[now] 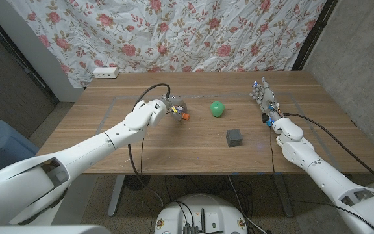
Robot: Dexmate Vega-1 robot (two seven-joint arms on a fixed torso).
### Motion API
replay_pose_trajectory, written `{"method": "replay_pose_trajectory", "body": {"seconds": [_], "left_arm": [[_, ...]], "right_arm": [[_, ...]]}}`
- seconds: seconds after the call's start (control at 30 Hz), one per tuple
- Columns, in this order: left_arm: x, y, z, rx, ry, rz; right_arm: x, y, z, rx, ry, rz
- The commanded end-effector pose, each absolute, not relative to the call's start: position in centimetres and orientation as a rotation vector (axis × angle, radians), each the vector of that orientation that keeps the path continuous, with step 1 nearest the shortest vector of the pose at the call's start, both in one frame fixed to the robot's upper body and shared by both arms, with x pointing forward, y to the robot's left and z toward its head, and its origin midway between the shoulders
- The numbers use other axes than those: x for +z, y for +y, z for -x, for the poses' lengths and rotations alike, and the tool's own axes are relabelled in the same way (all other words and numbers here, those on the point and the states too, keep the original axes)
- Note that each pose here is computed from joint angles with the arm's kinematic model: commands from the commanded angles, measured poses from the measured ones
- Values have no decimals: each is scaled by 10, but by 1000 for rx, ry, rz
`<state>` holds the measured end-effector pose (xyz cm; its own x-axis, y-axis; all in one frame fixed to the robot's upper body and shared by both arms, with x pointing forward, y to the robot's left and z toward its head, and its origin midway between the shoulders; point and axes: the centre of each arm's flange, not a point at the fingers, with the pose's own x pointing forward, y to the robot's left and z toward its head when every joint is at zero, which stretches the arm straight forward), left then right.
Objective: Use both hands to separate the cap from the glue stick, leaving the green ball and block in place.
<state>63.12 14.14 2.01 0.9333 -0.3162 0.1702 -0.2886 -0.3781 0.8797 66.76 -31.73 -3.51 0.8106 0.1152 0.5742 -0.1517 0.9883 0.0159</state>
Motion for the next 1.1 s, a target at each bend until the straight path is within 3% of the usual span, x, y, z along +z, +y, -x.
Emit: {"method": "replay_pose_trajectory", "body": {"seconds": [0.03,1.1], "left_arm": [[10,144,-632,-16,-485,-1959],[-12,146,-636,134,-564,-1888]], "right_arm": [[-36,-316,-666,138,-607,-67],[-37,-316,-665,117,-611,-80]]}}
